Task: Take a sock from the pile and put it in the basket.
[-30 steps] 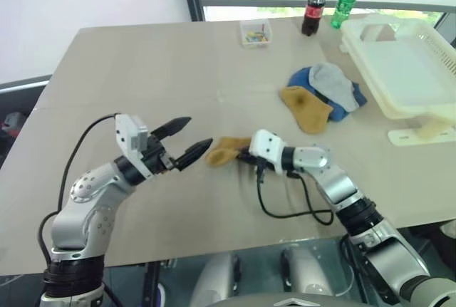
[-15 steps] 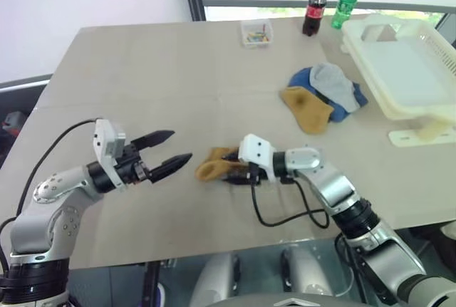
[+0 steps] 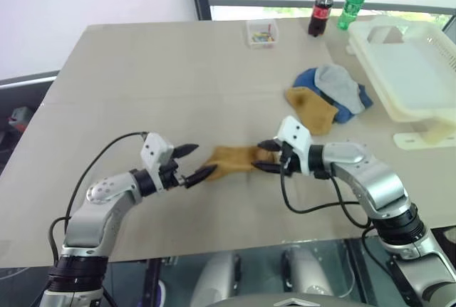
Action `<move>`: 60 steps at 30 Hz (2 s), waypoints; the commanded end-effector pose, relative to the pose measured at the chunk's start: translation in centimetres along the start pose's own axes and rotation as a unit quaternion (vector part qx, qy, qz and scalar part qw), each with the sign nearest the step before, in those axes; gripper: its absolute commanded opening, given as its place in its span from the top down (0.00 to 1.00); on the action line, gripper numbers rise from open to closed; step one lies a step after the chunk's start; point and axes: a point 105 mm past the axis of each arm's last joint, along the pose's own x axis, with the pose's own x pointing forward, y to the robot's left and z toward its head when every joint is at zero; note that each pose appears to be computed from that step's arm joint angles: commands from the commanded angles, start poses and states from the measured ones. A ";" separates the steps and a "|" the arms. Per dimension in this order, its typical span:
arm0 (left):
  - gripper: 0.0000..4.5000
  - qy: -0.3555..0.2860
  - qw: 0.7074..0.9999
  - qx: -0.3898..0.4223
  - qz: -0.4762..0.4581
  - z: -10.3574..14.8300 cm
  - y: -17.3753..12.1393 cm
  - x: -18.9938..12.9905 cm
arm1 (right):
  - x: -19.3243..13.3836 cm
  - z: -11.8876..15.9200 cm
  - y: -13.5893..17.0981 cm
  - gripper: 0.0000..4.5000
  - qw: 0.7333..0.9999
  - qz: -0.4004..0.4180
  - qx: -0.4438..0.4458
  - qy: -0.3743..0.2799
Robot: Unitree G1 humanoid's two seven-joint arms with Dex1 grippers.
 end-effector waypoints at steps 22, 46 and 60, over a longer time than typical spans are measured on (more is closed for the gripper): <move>0.00 -0.032 0.999 -0.021 -0.038 2.2 -1.0 -1.4 | -2.4 -0.8 -2.2 0.81 0.993 -0.079 -0.088 0.000; 0.45 0.066 0.977 -0.201 -0.016 -1.1 -1.9 4.0 | -6.0 -1.3 0.9 0.39 0.991 -0.057 -0.112 -0.035; 1.00 -0.021 0.968 -0.244 -0.061 2.6 -0.7 3.7 | -11.0 -1.4 1.9 0.02 0.989 -0.125 -0.064 -0.051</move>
